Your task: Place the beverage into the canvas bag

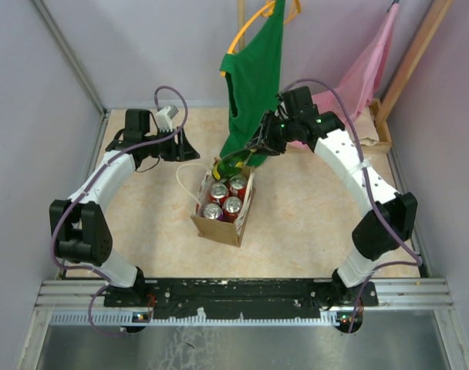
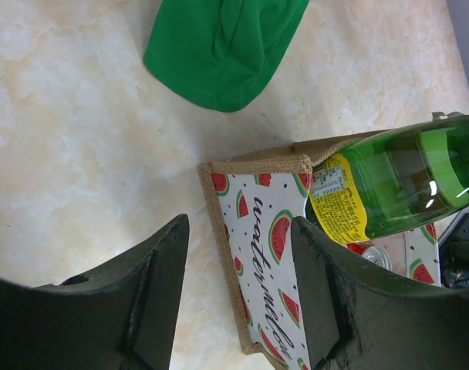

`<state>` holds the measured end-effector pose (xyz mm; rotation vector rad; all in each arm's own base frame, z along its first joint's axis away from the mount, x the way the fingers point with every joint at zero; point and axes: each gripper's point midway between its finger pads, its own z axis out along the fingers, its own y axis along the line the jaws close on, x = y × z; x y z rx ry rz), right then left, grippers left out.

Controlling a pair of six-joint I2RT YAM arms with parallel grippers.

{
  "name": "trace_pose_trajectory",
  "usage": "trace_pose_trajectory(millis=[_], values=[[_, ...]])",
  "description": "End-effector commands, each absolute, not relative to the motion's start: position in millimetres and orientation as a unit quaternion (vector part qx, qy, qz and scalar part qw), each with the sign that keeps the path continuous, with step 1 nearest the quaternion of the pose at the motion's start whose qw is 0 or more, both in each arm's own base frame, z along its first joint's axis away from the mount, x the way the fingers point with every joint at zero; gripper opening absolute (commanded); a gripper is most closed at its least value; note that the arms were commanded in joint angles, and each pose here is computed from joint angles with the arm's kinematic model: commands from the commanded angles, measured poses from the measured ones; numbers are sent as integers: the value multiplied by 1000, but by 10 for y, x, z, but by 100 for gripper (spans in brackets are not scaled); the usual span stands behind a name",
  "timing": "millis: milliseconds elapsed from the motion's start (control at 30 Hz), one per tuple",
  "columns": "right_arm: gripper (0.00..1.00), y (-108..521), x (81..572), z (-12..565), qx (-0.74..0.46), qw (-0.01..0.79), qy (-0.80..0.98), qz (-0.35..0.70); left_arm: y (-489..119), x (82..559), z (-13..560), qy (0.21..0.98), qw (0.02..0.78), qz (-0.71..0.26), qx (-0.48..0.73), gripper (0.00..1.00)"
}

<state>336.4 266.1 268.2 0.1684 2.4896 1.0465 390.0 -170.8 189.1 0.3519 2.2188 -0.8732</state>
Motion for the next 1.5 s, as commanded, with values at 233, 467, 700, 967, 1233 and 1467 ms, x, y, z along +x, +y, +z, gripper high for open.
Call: trace_pose_trajectory(millis=[233, 467, 700, 967, 1233, 1467], values=[[0, 3007, 3563, 3095, -45, 271, 894, 354, -1715, 3894, 1973, 855, 367, -337, 144, 62], [0, 3113, 3554, 3086, -87, 284, 903, 312, -1718, 3897, 1975, 854, 368, -338, 144, 62], [0, 3223, 3488, 3070, -130, 292, 905, 281, -1720, 3897, 1965, 855, 366, -338, 143, 62], [0, 3401, 3414, 2997, -176, 294, 903, 260, -1711, 3866, 1965, 856, 364, -337, 142, 62], [0, 3531, 3396, 2897, -210, 295, 902, 236, -1701, 3850, 1959, 857, 365, -335, 144, 62], [0, 3588, 3371, 2795, -227, 288, 903, 224, -1709, 3871, 1959, 856, 366, -336, 144, 62]])
